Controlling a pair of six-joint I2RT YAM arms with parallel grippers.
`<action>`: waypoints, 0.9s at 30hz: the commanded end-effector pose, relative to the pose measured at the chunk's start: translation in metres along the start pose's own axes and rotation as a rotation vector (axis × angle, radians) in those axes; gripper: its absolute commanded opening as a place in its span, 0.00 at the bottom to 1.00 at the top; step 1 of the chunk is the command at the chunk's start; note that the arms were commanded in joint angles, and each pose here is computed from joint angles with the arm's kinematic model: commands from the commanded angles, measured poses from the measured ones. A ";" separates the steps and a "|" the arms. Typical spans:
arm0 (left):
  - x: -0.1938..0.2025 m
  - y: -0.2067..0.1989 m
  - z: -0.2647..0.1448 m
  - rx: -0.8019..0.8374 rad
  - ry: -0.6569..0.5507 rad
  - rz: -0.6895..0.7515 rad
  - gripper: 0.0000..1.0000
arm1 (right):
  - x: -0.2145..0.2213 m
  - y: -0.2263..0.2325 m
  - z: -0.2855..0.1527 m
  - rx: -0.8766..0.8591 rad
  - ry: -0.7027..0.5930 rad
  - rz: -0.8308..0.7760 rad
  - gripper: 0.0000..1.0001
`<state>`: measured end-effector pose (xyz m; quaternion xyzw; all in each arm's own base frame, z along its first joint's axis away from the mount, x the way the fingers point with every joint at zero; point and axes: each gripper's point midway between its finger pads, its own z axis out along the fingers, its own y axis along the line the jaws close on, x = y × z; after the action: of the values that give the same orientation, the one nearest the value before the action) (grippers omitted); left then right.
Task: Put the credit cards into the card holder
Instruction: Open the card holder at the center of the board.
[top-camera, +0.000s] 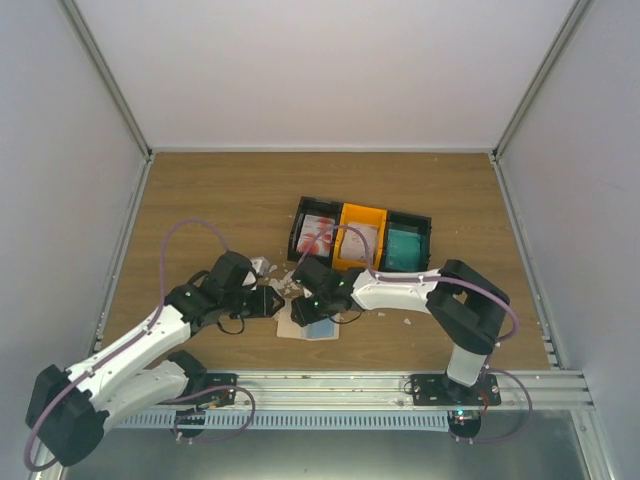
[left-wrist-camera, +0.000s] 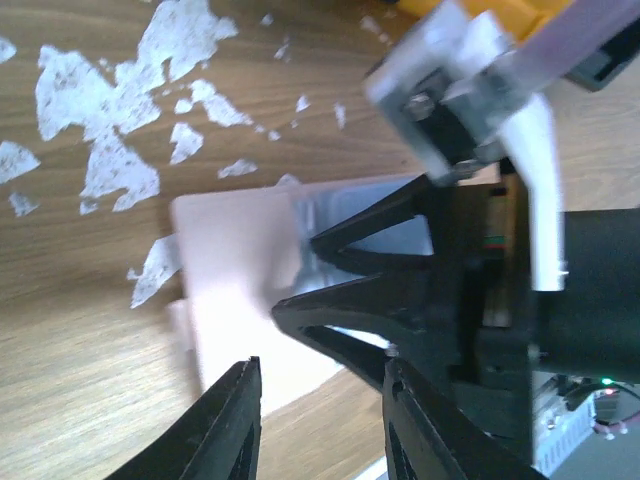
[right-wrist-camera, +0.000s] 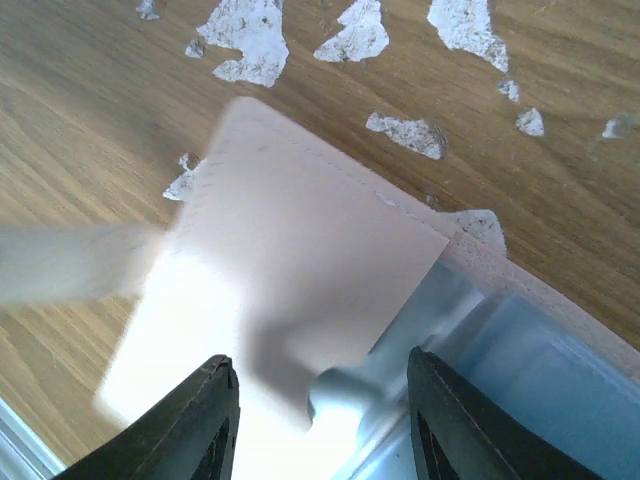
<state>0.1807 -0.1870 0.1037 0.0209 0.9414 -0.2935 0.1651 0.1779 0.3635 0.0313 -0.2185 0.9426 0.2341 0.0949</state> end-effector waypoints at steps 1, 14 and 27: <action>-0.015 -0.024 -0.010 0.110 -0.061 -0.004 0.35 | 0.005 -0.012 0.006 0.075 0.027 0.042 0.48; 0.021 -0.033 0.026 0.322 0.068 -0.004 0.19 | -0.011 -0.006 -0.018 0.009 -0.063 0.034 0.50; 0.028 -0.022 0.058 0.287 0.119 -0.021 0.15 | 0.028 -0.050 -0.031 0.170 -0.002 0.128 0.49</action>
<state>0.1606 -0.2322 0.0578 0.0414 0.9043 -0.4173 0.0798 0.1788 0.3317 0.0470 -0.1799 0.9524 0.2194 0.1116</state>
